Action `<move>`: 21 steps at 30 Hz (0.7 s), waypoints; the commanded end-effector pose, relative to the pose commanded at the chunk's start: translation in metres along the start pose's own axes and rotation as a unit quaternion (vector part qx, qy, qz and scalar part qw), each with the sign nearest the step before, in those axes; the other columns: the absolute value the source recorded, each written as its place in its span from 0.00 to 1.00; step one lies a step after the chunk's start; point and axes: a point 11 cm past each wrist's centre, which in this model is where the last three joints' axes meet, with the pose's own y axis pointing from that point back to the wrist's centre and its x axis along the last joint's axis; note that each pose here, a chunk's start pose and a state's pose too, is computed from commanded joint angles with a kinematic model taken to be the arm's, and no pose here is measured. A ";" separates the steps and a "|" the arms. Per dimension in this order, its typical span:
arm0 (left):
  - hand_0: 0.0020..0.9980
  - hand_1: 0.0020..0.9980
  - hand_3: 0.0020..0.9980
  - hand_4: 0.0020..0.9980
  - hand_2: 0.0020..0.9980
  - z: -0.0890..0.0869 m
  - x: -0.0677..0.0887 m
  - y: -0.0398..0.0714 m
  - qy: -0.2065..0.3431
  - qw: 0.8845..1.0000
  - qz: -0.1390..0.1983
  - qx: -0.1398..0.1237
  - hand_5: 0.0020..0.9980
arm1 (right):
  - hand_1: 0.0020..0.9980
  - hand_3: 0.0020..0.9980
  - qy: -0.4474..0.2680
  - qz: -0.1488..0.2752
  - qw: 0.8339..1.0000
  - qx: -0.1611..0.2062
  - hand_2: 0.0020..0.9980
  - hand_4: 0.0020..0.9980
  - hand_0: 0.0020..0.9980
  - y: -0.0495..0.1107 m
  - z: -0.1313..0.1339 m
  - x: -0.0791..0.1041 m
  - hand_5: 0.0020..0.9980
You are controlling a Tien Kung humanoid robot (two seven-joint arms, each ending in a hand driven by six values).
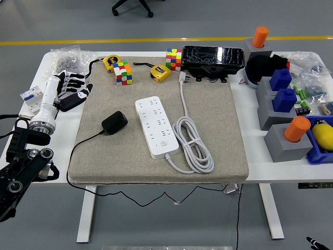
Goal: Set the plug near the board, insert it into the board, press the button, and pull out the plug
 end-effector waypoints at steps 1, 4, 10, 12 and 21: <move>0.52 0.58 0.58 0.77 0.55 0.000 0.000 0.000 -0.001 1.000 -0.001 0.000 0.28 | 0.65 0.56 0.000 0.000 1.000 -0.001 0.66 0.91 0.54 0.000 0.001 0.000 0.42; 0.52 0.58 0.58 0.77 0.55 0.000 -0.001 0.001 -0.001 1.000 -0.003 0.001 0.28 | 0.65 0.56 -0.001 0.000 1.000 -0.003 0.66 0.91 0.54 0.000 0.003 0.000 0.42; 0.52 0.58 0.58 0.77 0.55 -0.004 -0.004 0.003 -0.006 1.000 -0.011 0.007 0.28 | 0.65 0.56 -0.002 0.000 1.000 0.000 0.66 0.91 0.54 0.000 0.000 0.000 0.42; 0.52 0.58 0.58 0.77 0.55 -0.004 -0.005 0.003 -0.005 1.000 -0.012 0.007 0.28 | 0.65 0.56 -0.001 0.000 1.000 -0.003 0.66 0.91 0.54 0.000 0.002 0.000 0.42; 0.52 0.58 0.58 0.77 0.55 -0.010 -0.005 0.006 -0.007 1.000 -0.015 0.017 0.28 | 0.65 0.56 -0.001 -0.001 1.000 -0.004 0.66 0.91 0.54 0.000 0.003 -0.001 0.42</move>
